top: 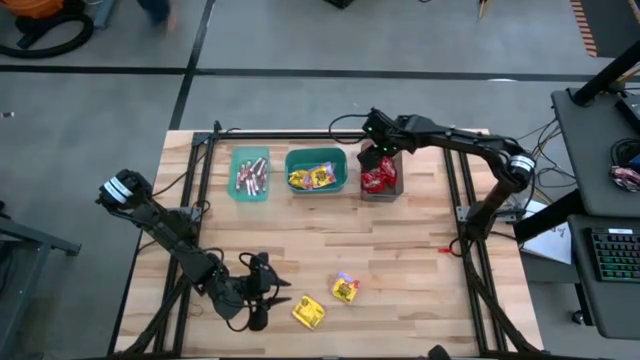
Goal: Sort candy
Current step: Put the yellow candy into the green bin
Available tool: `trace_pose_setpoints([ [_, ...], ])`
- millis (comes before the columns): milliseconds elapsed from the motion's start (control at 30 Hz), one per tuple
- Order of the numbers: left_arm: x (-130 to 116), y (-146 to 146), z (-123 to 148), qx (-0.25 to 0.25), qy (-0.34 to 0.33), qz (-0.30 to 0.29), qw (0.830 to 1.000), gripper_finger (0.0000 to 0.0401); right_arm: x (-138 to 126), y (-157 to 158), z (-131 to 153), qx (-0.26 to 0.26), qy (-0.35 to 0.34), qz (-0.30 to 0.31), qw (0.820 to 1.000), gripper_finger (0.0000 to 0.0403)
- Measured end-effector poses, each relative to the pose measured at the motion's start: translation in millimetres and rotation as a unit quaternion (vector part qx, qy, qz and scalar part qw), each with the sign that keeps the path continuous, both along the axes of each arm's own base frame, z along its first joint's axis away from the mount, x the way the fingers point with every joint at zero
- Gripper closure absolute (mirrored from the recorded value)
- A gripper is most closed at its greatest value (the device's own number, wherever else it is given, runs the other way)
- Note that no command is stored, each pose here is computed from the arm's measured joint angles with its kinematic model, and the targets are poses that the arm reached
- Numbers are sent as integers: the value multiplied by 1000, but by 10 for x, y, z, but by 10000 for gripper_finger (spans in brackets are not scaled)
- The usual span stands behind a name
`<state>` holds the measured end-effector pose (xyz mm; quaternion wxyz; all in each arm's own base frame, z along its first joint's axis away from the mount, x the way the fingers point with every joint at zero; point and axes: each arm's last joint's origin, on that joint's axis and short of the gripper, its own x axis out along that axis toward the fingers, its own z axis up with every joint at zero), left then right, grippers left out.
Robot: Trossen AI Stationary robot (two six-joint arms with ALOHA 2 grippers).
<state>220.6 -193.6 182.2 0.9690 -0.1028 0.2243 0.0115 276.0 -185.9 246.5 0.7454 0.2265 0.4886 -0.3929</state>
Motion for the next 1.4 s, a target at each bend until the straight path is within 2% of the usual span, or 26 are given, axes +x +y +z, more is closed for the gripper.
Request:
trace_pose_setpoints([
  [200, 18, -48, -82, -14, 3, 3, 1000, 246, -123, 194, 231, 13, -17, -21, 1000, 221],
  [367, 2, -141, -197, 1, 14, -12, 1000, 246, -124, 589, 421, 52, -47, 17, 997, 221],
  [533, 110, -338, -333, 21, 1, -37, 999, 231, -77, 1129, 517, 71, -44, 76, 994, 221],
  [767, 354, -604, -566, 95, 25, -62, 993, 173, -10, 1819, 517, 95, -40, 139, 985, 221],
  [900, 427, -678, -691, 142, 58, -71, 986, 158, -20, 2136, 505, 98, -39, 159, 982, 221],
  [1033, 441, -682, -805, 161, 78, -71, 981, 157, -57, 2369, 504, 109, -41, 169, 979, 221],
  [1167, 442, -667, -869, 158, 87, -62, 982, 163, -86, 2536, 493, 119, -40, 175, 977, 220],
  [1400, 440, -652, -917, 146, 97, -46, 984, 207, -80, 2720, 415, 123, -26, 186, 974, 221],
])
